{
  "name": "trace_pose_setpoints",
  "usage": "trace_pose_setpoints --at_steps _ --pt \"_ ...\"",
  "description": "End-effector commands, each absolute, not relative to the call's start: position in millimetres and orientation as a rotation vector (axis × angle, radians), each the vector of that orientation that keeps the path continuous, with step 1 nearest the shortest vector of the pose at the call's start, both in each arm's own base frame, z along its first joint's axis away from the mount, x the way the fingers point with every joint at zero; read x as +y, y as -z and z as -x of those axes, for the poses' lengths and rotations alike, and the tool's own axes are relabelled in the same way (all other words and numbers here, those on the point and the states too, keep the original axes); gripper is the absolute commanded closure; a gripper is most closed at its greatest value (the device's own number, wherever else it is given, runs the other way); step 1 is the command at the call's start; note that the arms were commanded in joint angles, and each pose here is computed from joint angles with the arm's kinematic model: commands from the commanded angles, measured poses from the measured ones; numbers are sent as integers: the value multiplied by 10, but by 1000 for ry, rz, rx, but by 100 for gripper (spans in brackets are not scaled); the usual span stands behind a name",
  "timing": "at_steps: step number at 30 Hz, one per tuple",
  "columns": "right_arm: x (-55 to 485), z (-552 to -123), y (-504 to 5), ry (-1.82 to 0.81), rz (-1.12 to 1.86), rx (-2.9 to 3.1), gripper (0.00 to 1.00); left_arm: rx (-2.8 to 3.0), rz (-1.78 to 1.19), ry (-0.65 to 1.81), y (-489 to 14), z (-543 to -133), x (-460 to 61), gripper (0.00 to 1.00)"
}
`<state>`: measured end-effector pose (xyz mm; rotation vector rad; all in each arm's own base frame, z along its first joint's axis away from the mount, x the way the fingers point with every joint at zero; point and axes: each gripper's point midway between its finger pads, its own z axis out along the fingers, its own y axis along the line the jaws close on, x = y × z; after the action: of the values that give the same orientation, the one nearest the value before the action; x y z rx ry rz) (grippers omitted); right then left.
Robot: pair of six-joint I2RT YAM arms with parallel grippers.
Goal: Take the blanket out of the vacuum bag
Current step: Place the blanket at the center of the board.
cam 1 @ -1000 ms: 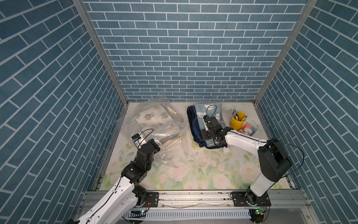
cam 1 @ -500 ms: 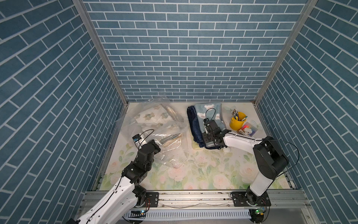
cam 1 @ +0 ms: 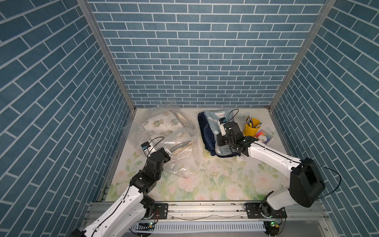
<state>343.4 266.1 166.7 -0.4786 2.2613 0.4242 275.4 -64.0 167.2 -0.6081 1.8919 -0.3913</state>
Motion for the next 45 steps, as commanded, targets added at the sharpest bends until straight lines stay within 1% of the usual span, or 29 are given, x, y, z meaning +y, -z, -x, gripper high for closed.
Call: trace_pose_setpoints --at_steps 1,4,7,10,11,12,13,14,18,20,23,25,28,31,35,36,40,45 --pt "2840 -3349 -1737 -550 552 2263 100 1884 598 395 -1754 -2770 -641 100" --pt "2961 -3294 -1750 -638 579 2268 100 1877 595 396 -1792 -2763 -634 100" --pt "2986 -3325 -1630 -640 568 2305 100 1875 592 397 -1810 -2757 -633 100" --pt "3037 -3273 -1384 -686 573 2375 90 1881 590 399 -1799 -2751 -638 100" --pt "3046 -3231 -1299 -706 571 2400 85 1887 589 395 -1781 -2746 -636 100" --pt "3048 -3190 -1244 -727 568 2411 78 1887 589 396 -1775 -2740 -634 100" --pt "3041 -3139 -1178 -745 561 2424 68 1885 592 399 -1774 -2732 -628 100" --pt "3021 -3110 -1130 -755 550 2433 61 1884 593 399 -1764 -2724 -623 100" --pt "3030 -3020 -1072 -811 547 2455 56 1881 595 391 -1756 -2719 -607 100" --pt "3038 -3038 -1197 -829 543 2428 53 1876 588 397 -1785 -2726 -619 100" --pt "3007 -3149 -1535 -787 531 2361 51 1887 582 391 -1777 -2736 -629 100" --pt "2961 -3274 -1790 -727 520 2309 49 1889 582 392 -1775 -2735 -631 100" --pt "2880 -3520 -2022 -664 485 2261 47 1882 583 398 -1792 -2731 -631 100" --pt "2745 -3935 -2094 -583 384 2231 46 1877 583 404 -1814 -2729 -632 100" --pt "2799 -4453 -2021 -520 362 2239 45 1884 567 422 -1835 -2751 -680 100" --pt "2816 -4611 -2004 -469 359 2234 45 1893 559 424 -1832 -2759 -699 99" --pt "2904 -5022 -1907 -362 374 2210 36 1919 522 419 -1845 -2796 -760 99" --pt "3039 -5377 -1568 -311 415 2245 34 1931 496 432 -1867 -2836 -821 99"
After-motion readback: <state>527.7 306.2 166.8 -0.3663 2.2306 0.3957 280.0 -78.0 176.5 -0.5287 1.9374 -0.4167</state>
